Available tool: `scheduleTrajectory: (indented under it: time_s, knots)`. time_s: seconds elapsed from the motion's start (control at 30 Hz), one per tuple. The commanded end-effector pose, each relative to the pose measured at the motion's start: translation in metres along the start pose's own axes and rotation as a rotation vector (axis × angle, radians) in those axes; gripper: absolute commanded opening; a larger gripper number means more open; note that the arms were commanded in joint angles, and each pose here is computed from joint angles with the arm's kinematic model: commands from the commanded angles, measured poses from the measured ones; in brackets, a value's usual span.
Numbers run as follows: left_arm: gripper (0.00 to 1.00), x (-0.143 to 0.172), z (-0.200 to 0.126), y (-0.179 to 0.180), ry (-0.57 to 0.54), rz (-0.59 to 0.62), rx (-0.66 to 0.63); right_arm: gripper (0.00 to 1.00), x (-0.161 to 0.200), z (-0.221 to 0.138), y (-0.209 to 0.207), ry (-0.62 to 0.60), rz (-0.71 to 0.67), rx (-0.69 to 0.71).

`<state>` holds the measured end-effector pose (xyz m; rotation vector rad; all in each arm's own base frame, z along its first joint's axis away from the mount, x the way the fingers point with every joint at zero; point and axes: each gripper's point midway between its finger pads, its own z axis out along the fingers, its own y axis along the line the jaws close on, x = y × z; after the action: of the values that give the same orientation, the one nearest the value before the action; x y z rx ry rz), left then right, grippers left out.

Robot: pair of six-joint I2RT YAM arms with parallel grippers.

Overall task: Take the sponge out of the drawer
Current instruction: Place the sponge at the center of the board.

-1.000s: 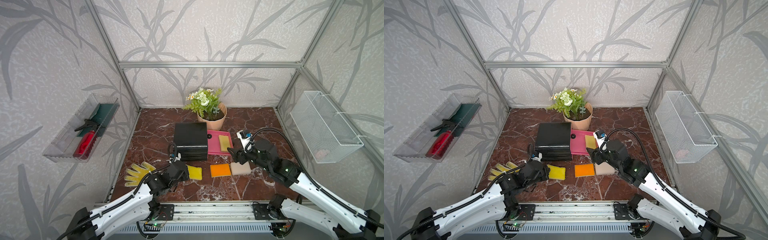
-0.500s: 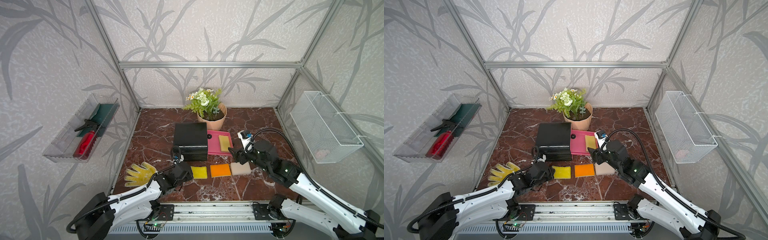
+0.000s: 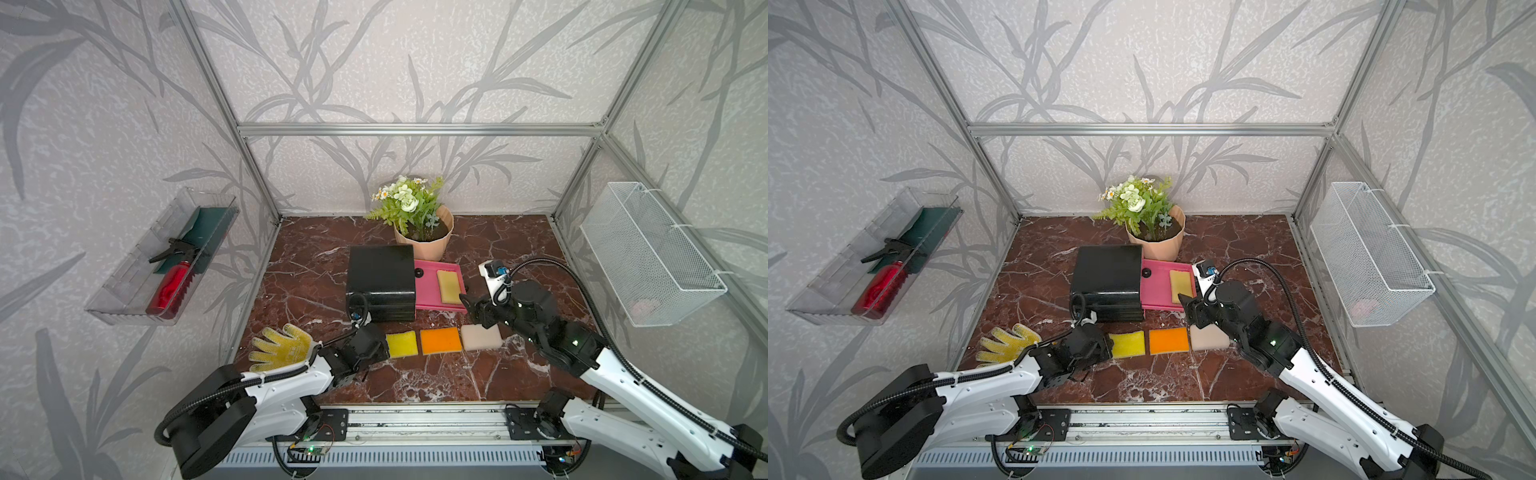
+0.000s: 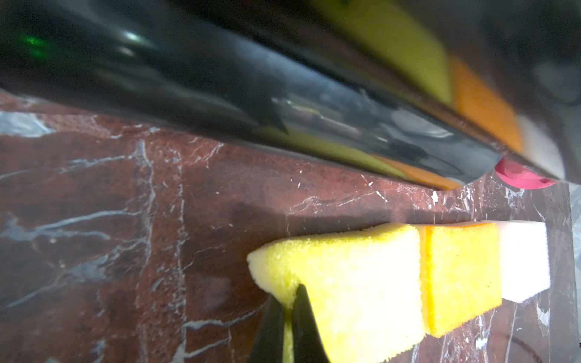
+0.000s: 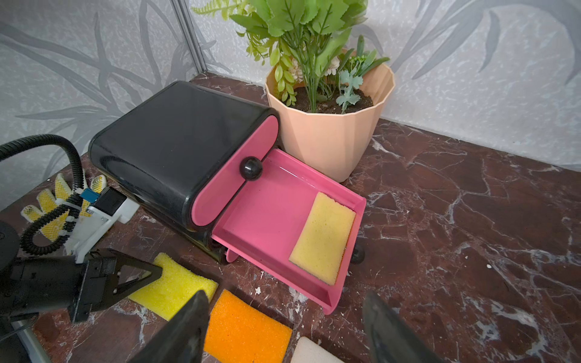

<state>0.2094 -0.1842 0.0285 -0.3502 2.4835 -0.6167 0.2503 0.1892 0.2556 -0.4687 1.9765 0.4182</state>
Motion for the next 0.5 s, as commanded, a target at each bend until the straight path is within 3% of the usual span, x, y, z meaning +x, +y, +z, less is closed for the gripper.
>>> scheduleTrajectory:
  time_s: [0.0,0.47]
  knots:
    - [0.09,-0.001,0.0,0.006,-0.014,0.008,-0.023,0.77,0.002,-0.002,-0.005,-0.005,0.007,0.017]
    - [0.44,-0.01,-0.013,0.01,-0.052,0.029,-0.051,0.77,0.005,0.0,-0.006,0.008,0.014,0.014]
